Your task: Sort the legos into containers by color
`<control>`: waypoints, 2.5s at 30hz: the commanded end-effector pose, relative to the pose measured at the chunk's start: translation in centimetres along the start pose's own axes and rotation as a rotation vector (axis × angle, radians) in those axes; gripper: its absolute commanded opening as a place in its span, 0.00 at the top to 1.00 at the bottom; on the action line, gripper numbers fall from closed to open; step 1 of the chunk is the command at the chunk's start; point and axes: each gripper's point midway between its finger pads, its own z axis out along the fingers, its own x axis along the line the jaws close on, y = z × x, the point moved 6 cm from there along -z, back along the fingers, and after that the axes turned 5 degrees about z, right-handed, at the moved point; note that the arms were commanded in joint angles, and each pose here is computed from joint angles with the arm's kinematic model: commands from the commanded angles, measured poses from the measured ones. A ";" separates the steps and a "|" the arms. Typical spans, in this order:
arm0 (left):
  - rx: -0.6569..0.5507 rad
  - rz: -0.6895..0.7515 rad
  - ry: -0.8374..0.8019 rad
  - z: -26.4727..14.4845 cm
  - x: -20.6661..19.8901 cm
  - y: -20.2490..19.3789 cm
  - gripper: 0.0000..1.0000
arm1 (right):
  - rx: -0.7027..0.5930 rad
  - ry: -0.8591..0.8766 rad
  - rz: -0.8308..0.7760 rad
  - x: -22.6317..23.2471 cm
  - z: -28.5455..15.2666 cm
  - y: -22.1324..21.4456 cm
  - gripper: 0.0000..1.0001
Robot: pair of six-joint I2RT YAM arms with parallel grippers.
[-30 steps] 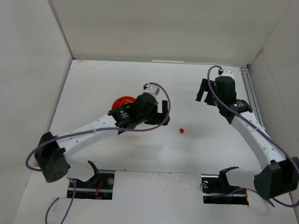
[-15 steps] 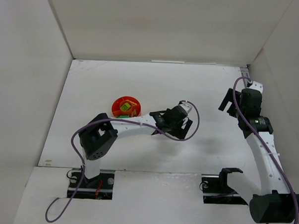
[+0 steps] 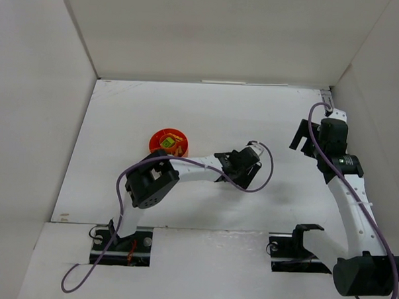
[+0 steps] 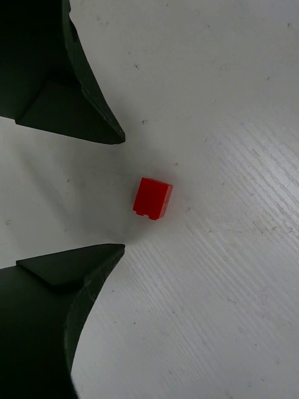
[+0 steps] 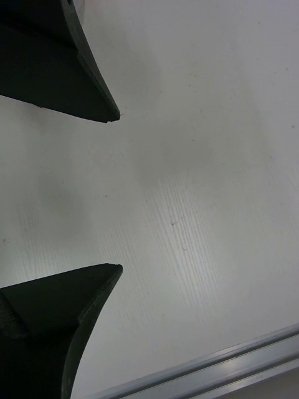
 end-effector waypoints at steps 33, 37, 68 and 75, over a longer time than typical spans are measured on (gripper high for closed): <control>-0.248 -0.092 0.101 -6.3 1.9 4.5 0.82 | -0.036 0.002 -0.002 -0.3 -0.6 0.7 0.00; -0.325 -0.263 0.162 -11.4 6.0 4.4 0.82 | -0.030 0.023 -0.002 0.0 -0.4 0.7 0.00; -0.386 -0.964 0.552 -18.0 27.3 -4.5 0.79 | -0.007 0.051 -0.018 0.4 0.3 0.9 0.00; -0.360 -0.963 0.535 -17.3 27.3 -4.4 0.74 | -0.003 0.036 -0.019 0.2 0.3 0.8 0.00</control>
